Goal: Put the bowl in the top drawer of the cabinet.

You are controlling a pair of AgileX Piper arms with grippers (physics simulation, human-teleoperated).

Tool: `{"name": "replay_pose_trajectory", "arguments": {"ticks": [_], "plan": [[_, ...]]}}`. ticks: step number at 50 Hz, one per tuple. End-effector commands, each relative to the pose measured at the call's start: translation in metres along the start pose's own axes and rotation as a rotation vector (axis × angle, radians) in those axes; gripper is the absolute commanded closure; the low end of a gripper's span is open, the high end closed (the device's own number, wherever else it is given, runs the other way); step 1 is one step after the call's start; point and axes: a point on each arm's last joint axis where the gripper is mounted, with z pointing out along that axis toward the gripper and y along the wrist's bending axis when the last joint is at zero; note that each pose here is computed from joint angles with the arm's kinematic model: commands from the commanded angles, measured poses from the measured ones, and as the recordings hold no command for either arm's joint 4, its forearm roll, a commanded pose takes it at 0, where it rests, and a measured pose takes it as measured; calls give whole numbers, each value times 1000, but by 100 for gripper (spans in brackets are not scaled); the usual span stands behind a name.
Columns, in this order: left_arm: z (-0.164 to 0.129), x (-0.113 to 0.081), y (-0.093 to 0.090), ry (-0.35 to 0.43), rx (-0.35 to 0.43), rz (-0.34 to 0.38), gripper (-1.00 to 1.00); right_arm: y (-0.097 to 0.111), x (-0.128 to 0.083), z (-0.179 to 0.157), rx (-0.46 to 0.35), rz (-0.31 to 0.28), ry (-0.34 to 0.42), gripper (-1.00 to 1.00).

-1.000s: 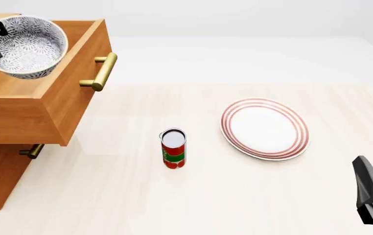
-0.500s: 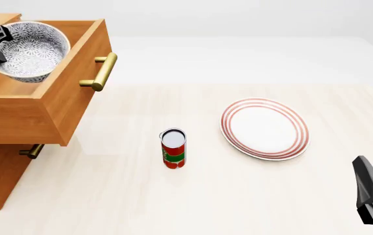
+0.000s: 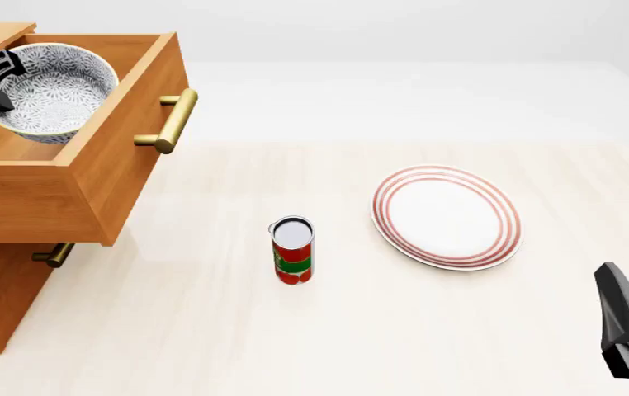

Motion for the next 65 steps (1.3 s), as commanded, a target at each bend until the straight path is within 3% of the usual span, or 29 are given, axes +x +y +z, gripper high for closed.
{"name": "replay_pose_trajectory", "arguments": {"ticks": [1,33,34,54,65], "plan": [[1,-1,0,-3,3,0,100,0,0,0,0,0,0,-100],[0,-1,-3,-12,13,26,100,0,0,0,0,0,0,-100],[-2,-2,-4,-20,17,36,-100,0,0,0,0,0,0,-100],[-18,-10,-6,-61,29,54,-100,0,0,0,0,0,0,-100],[-46,-16,-11,-106,55,65,-100,0,0,0,0,0,0,-100]]}}
